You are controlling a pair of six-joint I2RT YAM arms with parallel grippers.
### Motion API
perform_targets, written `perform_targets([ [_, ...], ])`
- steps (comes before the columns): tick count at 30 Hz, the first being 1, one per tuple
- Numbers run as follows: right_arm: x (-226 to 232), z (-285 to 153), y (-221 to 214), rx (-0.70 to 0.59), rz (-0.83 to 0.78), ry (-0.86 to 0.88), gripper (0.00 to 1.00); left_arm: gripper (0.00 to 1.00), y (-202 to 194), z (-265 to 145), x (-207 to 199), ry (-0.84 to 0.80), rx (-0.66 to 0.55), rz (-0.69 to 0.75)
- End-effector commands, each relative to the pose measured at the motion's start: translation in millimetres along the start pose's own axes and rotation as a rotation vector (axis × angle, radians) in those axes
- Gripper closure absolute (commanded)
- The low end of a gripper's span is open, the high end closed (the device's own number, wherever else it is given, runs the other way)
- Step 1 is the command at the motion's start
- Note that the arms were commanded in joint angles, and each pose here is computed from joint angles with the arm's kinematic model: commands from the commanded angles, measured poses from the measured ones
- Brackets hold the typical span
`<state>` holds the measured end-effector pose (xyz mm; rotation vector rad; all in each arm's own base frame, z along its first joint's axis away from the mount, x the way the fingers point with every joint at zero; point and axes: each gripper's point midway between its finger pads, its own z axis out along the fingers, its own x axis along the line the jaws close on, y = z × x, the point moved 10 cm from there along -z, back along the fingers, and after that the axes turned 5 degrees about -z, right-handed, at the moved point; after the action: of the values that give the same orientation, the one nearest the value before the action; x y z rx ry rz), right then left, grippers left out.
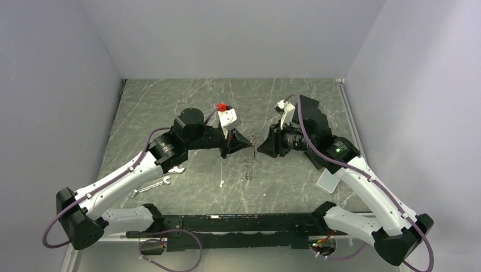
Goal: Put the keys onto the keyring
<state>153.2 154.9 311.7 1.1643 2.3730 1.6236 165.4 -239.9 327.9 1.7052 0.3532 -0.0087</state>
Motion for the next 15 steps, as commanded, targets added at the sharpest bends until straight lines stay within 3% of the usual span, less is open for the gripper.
perform_targets([
  [1, 4.8, -15.6, 9.8, -0.067, -0.073, -0.018, 0.64, 1.00, 19.4, -6.3, -9.4, -0.039, -0.093, 0.042],
  [15, 32.3, -49.2, 30.9, -0.328, -0.315, 0.174, 0.59, 1.00, 21.9, -13.2, -16.6, -0.073, -0.134, 0.049],
])
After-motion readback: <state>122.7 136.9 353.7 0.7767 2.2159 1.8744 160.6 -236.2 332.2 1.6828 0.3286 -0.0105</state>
